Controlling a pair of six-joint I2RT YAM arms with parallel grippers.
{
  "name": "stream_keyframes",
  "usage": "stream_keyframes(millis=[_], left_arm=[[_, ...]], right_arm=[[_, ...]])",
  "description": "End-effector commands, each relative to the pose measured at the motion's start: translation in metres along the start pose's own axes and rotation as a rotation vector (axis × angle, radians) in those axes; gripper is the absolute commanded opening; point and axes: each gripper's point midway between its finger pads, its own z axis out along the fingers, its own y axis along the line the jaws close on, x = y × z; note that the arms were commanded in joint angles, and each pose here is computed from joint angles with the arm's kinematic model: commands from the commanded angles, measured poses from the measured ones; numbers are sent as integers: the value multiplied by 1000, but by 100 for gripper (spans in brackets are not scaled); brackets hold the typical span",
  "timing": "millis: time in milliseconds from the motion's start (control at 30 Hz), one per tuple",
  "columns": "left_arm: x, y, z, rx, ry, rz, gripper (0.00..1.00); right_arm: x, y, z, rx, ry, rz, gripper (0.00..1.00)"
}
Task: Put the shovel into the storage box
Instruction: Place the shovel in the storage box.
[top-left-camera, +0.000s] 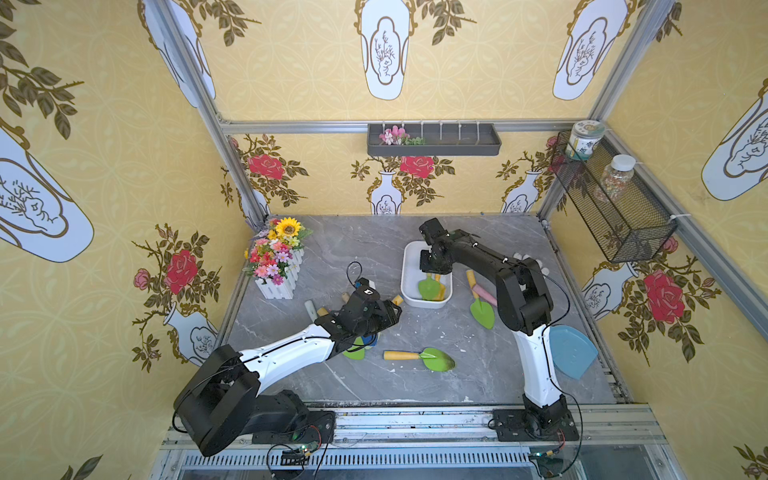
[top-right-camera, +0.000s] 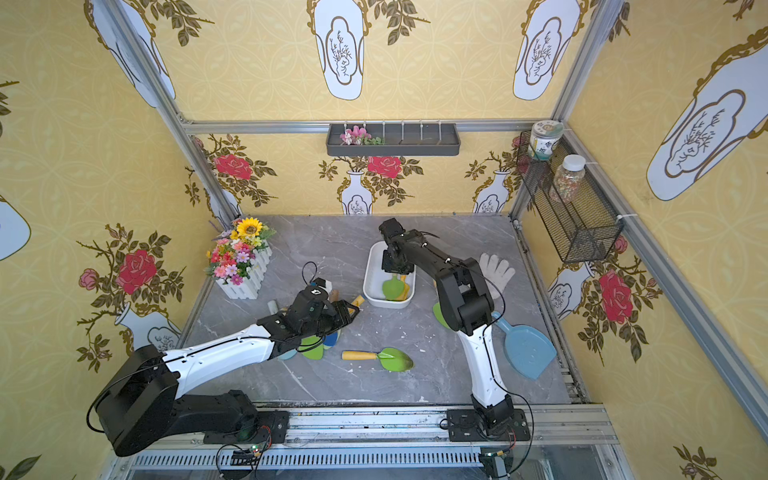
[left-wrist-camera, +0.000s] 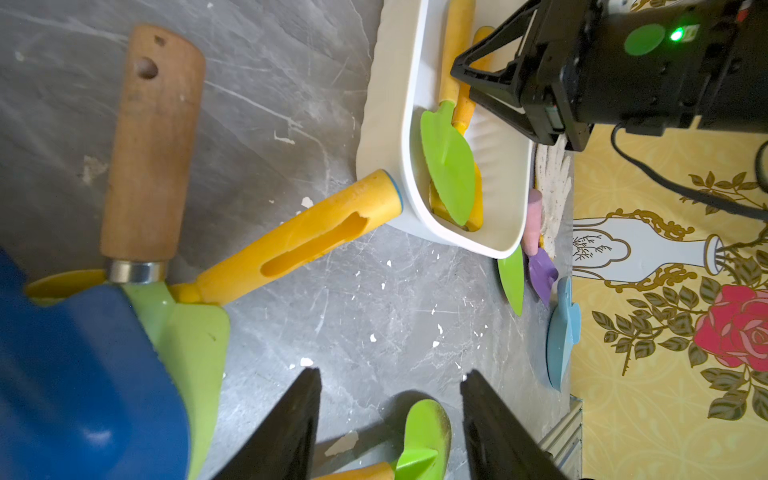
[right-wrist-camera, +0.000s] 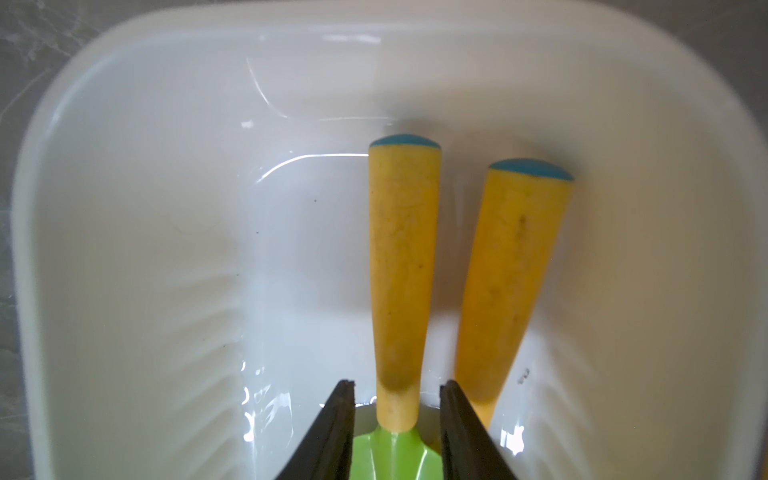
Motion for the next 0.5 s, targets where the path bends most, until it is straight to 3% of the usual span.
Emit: stream_keyframes(millis=[0, 167, 467], left_arm=[[-4, -4, 0, 10, -11, 19, 59], [-7, -4, -3, -6, -22, 28, 59], [-13, 7, -14, -68, -61, 2, 58]], right_arm=[[-6, 3, -18, -12, -31, 13, 42], [-1, 7, -40, -43, -52, 11, 47], [25, 15, -79, -103, -73, -20, 49]])
